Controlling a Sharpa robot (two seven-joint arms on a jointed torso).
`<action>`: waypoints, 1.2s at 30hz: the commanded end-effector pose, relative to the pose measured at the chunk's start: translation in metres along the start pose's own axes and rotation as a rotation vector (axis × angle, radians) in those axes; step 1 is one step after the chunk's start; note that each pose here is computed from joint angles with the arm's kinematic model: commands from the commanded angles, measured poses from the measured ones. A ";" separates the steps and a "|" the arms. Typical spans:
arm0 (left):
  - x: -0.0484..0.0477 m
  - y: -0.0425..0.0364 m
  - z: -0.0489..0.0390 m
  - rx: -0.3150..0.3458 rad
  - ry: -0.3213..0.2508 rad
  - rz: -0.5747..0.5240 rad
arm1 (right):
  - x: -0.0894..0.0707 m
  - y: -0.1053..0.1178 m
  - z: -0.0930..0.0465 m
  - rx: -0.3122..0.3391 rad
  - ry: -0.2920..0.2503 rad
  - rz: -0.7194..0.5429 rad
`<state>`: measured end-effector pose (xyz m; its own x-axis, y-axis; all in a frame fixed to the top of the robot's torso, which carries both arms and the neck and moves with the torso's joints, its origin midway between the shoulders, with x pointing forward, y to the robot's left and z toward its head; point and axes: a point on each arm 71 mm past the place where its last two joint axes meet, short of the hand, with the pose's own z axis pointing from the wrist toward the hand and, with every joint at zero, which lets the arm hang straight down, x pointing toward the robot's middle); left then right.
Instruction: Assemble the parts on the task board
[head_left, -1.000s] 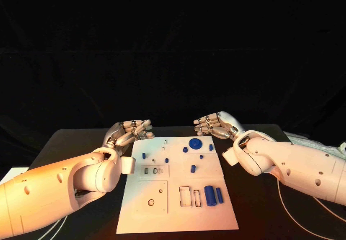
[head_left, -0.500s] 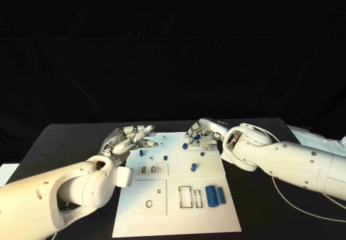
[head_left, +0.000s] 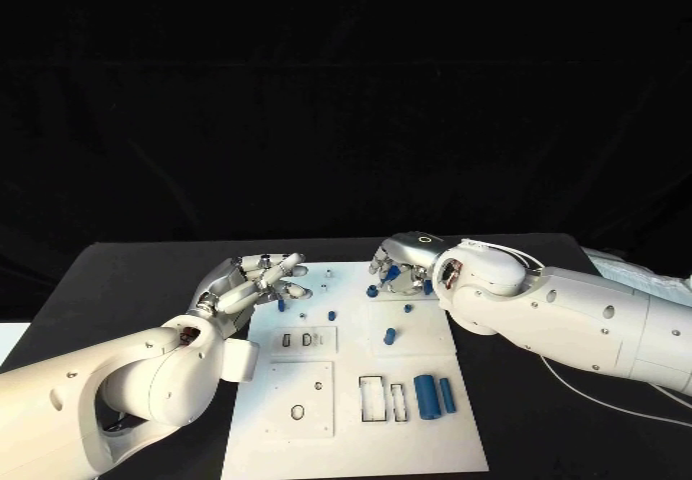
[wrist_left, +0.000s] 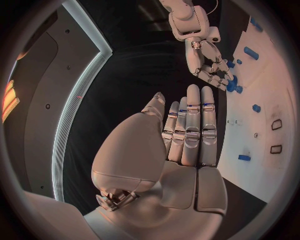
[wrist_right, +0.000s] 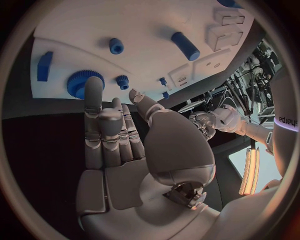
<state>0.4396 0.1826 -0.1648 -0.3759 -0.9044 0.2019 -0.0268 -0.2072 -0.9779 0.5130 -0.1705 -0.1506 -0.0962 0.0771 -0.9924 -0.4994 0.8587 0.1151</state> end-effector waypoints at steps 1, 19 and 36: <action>0.0051 -0.0008 0.0008 0.001 0.036 -0.007 | -0.001 -0.001 0.002 0.040 0.022 -0.087; 0.0042 -0.0006 0.0003 -0.008 0.037 -0.007 | 0.005 0.006 0.006 0.002 0.105 -0.100; 0.0030 0.0002 0.0009 -0.015 0.036 -0.007 | 0.005 0.008 0.008 -0.009 0.103 -0.095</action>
<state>0.4399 0.1818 -0.1660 -0.3865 -0.8997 0.2027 -0.0460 -0.2007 -0.9786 0.5151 -0.1601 -0.1541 -0.1306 -0.0355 -0.9908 -0.5088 0.8601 0.0362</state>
